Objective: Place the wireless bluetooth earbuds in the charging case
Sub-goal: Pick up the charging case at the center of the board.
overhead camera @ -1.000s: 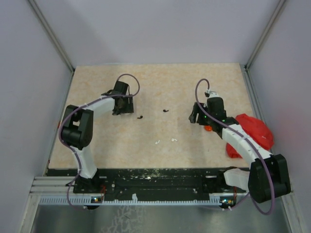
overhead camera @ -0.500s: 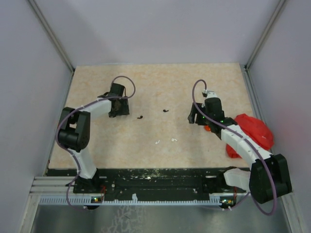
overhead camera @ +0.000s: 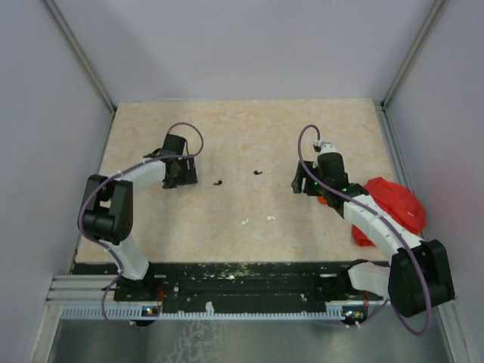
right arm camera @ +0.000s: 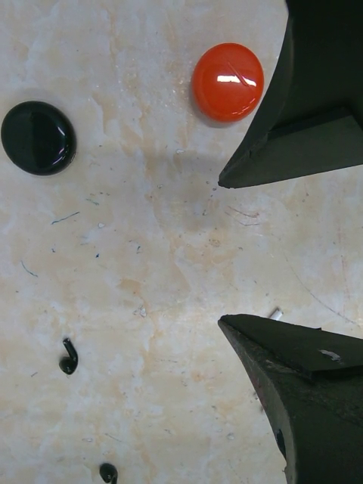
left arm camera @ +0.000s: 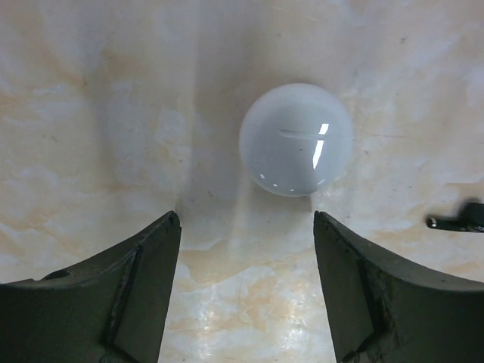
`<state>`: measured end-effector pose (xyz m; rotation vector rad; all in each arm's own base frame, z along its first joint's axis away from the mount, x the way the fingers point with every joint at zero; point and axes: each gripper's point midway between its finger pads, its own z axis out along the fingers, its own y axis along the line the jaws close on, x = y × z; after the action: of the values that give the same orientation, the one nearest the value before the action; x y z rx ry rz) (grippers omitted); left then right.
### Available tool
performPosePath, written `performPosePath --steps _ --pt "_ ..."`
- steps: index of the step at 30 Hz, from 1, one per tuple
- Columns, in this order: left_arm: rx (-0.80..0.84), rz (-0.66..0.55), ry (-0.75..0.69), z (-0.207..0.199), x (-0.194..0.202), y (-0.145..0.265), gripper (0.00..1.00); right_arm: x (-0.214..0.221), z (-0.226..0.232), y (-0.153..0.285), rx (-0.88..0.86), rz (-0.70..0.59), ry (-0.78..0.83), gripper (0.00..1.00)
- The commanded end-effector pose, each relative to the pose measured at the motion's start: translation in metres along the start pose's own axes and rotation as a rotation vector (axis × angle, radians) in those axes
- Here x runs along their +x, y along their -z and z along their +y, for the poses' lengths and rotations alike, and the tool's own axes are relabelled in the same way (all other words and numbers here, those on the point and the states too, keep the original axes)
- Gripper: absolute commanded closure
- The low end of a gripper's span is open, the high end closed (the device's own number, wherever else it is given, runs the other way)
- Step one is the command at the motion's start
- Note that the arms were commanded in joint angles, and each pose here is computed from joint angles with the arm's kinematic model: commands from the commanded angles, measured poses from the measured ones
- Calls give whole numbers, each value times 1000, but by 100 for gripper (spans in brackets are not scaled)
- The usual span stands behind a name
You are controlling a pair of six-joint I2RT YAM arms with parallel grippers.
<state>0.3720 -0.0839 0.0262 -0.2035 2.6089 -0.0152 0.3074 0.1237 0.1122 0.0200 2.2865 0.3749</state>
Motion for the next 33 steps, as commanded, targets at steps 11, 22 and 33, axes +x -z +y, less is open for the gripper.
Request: performPosePath --steps 11,22,33 --pt "40 -37 -51 -25 -34 -20 34 -17 10 5 -37 -71 27 32" --pt "25 -10 -76 -24 -24 -21 42 -17 12 4 -43 -65 28 32" --pt "109 -94 -317 -42 -32 13 54 -21 25 8 -110 -49 56 32"
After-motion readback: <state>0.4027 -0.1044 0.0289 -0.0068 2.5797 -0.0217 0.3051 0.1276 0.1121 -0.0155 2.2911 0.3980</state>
